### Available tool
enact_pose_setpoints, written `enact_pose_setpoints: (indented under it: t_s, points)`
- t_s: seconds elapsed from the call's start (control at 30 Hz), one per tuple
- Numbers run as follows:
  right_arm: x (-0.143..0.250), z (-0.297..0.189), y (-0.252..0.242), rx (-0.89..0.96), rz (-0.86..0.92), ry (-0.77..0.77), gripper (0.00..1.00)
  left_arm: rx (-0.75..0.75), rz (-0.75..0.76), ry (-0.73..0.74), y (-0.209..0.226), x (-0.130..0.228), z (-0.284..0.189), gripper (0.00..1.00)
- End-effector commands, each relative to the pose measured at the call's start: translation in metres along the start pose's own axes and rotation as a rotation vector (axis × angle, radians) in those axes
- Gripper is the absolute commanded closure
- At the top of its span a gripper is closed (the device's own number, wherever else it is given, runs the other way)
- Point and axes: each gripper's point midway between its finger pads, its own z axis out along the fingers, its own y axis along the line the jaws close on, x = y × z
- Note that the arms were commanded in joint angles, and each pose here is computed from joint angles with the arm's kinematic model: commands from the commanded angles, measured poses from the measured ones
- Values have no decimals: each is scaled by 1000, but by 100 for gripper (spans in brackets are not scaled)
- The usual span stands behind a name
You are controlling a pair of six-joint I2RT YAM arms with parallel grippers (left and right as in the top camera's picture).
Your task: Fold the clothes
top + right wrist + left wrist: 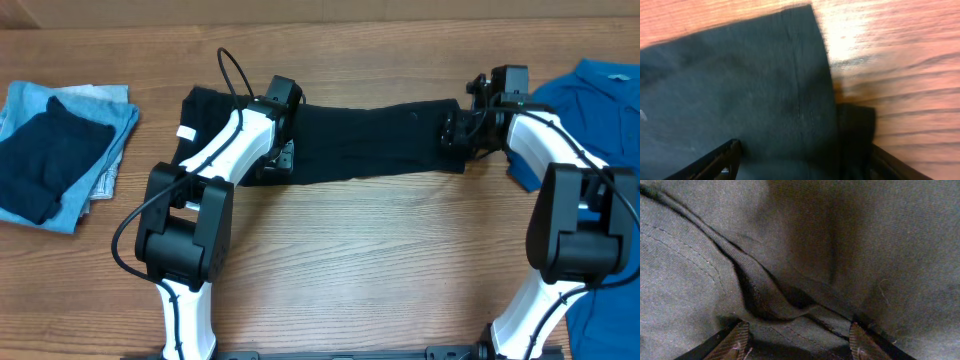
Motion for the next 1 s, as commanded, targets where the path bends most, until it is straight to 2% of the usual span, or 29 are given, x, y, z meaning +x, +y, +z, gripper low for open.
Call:
enact_pose_setpoints:
  t_s: [0.0,0.03,0.07,0.13,0.17,0.27,0.33,0.4,0.53,0.7,0.83,0.97]
  points:
    - [18,23,-1,-34,-12,43,22,27,1,15,-2,4,1,32]
    - [22,27,1,-52,-24,57,22,27,1,15,-2,4,1,32]
    - [25,28,7,-80,-23,67,30,27,1,15,-2,4,1,32]
    - [29,26,21,-149,-21,87,80,27,0,14,-2,4,1,32]
    - [30,24,22,-155,-18,96,96,27,0,14,-2,4,1,33]
    - [16,10,18,-106,-22,92,96,31,24,-12,-3,-6,-6,41]
    - [-2,-4,20,-94,-28,73,96,51,13,-60,-5,-27,-26,41]
    - [-21,-20,22,-80,-72,55,96,73,1,-114,-6,-51,-55,41]
    - [-42,-40,-4,97,-90,30,96,154,-24,-228,-10,-90,-117,32]
    - [-49,-59,-36,304,-148,31,96,139,-95,-217,21,-96,-127,32]
    - [-80,-98,-27,314,-172,-48,96,164,-191,-160,57,-92,-117,31]
    - [-84,-112,-2,242,-200,-40,96,209,-280,-132,93,-92,-108,31]
